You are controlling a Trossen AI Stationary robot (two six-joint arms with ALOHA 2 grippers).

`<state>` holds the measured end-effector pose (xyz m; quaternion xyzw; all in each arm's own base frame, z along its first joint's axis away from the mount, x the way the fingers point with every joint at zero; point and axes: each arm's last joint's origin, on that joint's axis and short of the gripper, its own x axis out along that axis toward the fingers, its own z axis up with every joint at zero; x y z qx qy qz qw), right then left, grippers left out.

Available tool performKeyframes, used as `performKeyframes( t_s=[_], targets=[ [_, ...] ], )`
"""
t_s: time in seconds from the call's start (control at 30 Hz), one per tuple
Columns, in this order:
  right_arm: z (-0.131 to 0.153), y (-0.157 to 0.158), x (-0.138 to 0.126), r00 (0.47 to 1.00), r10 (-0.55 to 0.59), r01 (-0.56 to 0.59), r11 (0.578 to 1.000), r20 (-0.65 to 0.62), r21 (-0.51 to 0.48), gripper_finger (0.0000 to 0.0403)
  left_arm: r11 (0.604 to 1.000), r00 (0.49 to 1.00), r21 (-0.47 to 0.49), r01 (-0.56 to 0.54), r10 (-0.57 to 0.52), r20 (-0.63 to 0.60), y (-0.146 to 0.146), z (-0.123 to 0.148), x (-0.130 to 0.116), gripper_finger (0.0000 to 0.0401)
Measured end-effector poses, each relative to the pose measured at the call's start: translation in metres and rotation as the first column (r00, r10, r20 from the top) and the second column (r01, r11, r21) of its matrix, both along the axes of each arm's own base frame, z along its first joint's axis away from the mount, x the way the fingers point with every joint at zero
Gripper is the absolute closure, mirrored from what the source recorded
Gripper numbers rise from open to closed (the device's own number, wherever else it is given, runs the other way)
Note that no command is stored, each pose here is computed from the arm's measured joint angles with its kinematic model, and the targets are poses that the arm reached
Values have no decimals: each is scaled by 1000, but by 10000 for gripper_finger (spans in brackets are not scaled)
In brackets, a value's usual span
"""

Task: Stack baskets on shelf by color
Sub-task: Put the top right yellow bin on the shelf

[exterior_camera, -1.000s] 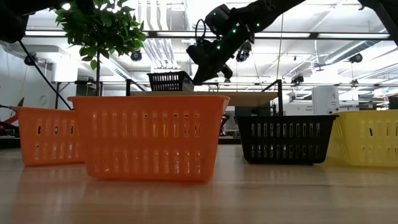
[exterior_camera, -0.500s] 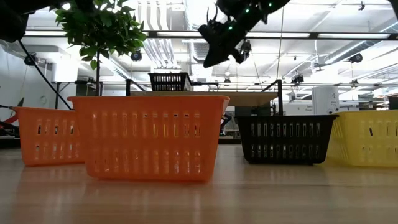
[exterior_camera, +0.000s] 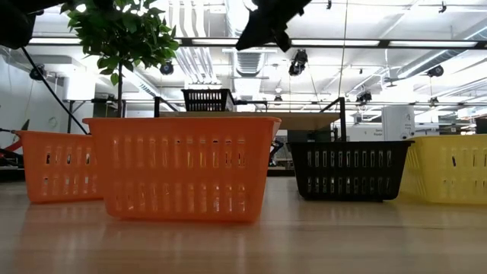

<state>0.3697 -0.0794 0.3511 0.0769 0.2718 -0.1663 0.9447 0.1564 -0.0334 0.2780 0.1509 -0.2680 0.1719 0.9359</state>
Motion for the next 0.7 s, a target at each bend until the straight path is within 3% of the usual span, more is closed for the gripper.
performKeyframes(
  t_s=[0.7],
  targets=[
    [0, 5, 1, 1000, -30, 30, 999, 0, -24, 394, 1000, 1000, 1, 0, 0, -2, 0, 0, 0, 391]
  ],
)
